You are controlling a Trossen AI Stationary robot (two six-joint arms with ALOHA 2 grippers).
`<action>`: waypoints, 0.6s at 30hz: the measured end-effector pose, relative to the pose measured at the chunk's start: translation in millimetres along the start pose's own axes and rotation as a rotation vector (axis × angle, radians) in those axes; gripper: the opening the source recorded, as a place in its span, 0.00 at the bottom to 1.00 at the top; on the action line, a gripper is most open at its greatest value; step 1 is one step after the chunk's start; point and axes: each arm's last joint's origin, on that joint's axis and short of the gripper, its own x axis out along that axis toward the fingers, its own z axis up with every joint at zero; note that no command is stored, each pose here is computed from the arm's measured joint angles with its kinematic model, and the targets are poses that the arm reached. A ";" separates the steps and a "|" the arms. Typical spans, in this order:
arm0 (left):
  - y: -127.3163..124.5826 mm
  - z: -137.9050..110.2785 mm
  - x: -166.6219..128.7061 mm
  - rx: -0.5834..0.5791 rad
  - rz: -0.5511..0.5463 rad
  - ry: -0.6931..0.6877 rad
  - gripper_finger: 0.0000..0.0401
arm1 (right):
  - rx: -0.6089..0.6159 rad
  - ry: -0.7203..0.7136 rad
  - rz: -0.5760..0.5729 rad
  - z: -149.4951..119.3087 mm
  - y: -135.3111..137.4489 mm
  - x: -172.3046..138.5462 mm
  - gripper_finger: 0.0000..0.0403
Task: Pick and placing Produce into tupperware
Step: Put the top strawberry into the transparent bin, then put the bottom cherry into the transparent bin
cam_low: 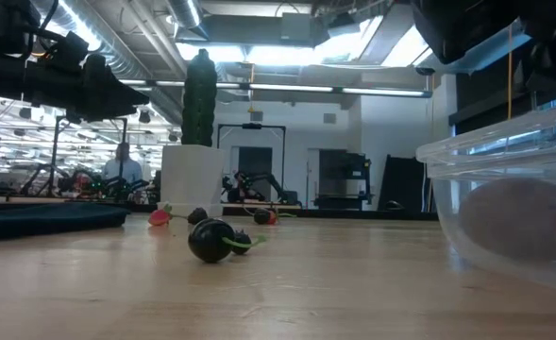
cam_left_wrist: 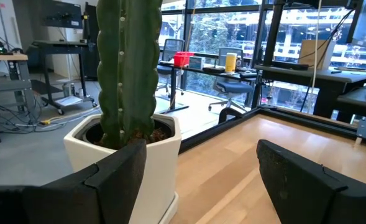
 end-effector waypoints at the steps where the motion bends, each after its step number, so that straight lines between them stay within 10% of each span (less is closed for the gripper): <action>1: 0.0 0.1 0.0 0.000 0.000 0.000 0.74 | 0.000 0.000 0.000 0.3 -0.1 -0.1 0.54; 18: 0.0 0.1 0.0 0.001 0.000 0.000 0.74 | -0.001 0.000 0.000 0.8 -0.4 -0.1 0.67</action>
